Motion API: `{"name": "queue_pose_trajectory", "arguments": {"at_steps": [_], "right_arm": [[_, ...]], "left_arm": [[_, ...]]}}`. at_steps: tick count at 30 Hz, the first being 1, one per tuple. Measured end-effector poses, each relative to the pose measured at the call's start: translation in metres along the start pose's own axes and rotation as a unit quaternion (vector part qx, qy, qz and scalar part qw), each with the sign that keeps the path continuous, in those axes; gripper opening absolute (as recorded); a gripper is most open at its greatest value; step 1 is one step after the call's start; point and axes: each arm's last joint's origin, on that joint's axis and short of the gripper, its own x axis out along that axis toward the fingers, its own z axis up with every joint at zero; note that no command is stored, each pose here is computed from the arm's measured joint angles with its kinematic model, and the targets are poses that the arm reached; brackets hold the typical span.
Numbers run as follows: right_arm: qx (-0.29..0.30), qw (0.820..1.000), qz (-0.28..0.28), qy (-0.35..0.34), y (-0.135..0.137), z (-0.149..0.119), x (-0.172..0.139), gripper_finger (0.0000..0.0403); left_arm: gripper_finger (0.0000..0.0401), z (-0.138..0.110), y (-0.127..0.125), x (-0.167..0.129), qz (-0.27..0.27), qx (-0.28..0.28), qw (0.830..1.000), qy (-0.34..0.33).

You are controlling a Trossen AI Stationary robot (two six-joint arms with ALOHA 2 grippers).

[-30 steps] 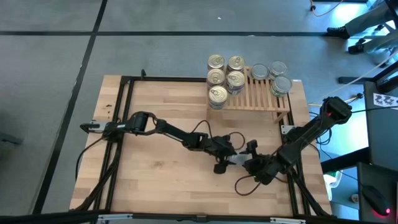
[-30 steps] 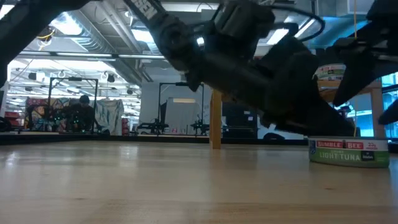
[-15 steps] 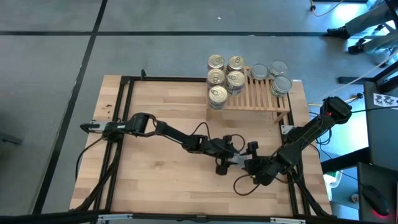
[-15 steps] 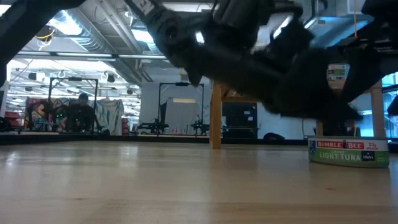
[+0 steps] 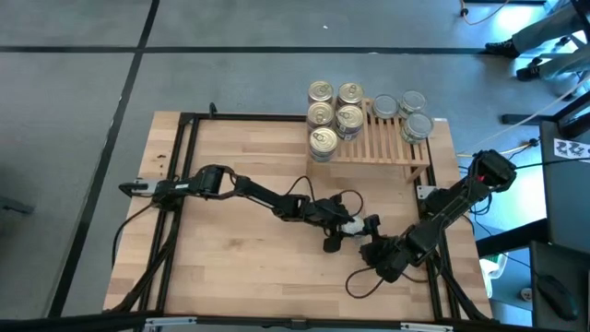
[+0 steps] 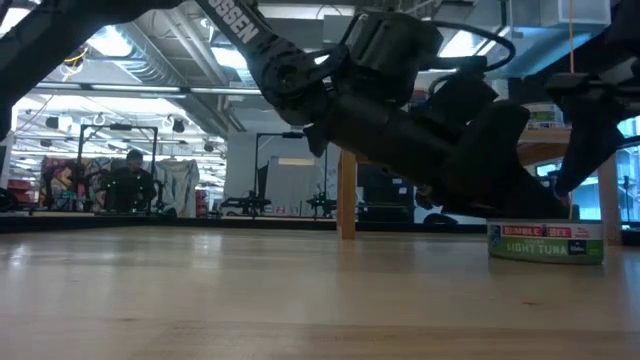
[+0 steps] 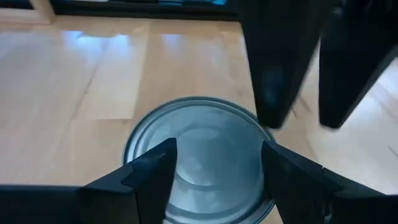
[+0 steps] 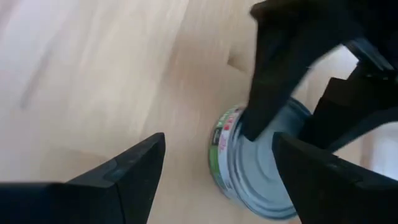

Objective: Stack canned seafood by type on shelf
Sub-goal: Stack the green tuna can on top of the green tuna can on the shelf

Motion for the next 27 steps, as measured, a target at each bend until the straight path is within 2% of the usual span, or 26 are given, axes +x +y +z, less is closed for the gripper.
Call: {"name": "queue_pose_trajectory", "arguments": {"at_steps": [7, 15, 23, 27], "right_arm": [[-0.066, 0.993, -0.098, 0.025, 0.01, -0.012, 0.014, 0.0296], [-0.104, 0.984, -0.13, 0.065, 0.012, -0.021, 0.025, 0.0296], [-0.141, 0.971, -0.171, 0.086, 0.01, -0.028, 0.036, 0.0296], [-0.138, 0.968, -0.185, 0.095, 0.007, -0.028, 0.046, 0.029]], "left_arm": [[0.0237, -0.005, 0.015, 0.005, -0.024, -0.07, 0.997, -0.005], [0.0237, -0.015, 0.022, 0.002, -0.042, -0.122, 0.991, -0.029], [0.0237, -0.015, 0.022, 0.003, -0.053, -0.134, 0.989, -0.043], [0.0237, -0.015, 0.022, 0.003, -0.055, -0.137, 0.988, -0.044]]}}
